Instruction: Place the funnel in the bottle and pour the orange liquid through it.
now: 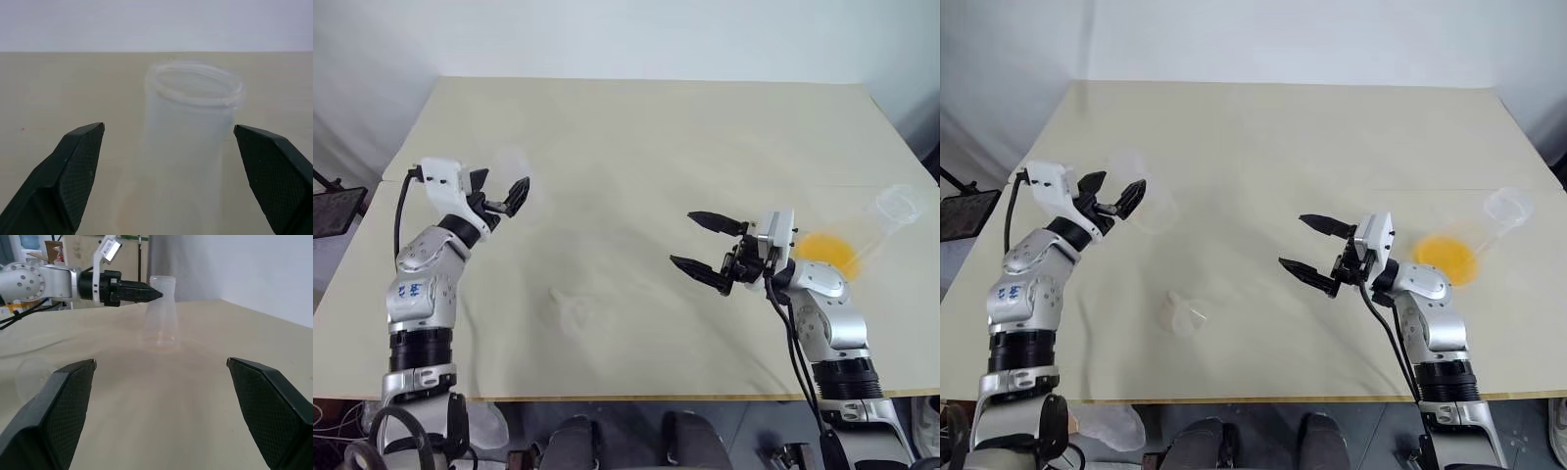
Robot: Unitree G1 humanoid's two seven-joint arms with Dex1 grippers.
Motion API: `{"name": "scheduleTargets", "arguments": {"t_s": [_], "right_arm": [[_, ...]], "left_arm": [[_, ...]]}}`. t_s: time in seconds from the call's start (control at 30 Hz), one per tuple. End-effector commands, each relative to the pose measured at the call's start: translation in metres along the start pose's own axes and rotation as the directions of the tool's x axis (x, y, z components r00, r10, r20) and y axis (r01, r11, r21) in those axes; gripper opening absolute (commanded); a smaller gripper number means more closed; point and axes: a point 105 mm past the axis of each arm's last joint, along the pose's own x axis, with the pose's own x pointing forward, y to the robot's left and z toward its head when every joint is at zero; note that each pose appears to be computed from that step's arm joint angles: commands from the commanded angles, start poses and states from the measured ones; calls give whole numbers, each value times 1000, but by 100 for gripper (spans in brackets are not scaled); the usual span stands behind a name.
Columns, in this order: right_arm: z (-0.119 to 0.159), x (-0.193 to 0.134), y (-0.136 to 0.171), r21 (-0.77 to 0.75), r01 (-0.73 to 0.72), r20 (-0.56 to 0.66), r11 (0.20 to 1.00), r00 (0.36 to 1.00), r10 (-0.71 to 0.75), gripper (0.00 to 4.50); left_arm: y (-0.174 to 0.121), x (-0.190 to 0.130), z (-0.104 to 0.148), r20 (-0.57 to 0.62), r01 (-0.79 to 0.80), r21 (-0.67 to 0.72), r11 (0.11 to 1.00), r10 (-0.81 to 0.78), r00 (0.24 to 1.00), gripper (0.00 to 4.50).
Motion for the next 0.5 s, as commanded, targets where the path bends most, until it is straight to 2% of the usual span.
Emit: {"name": "scheduleTargets", "arguments": {"t_s": [0.03,0.27,0.37,0.5], "right_arm": [[12,2,3,-29,-8,39,1000,999,9,448],[12,3,4,-31,2,44,1000,999,0,448],[12,2,4,-32,11,46,999,999,-9,450],[12,1,4,-33,18,45,999,999,-17,450]], "left_arm": [[-2,15,13,35,10,35,999,-11,999,450],[-5,29,16,30,34,51,998,-36,999,450],[-5,31,17,34,41,52,998,-43,998,397],[-4,29,18,38,47,63,997,-50,998,271]]}}
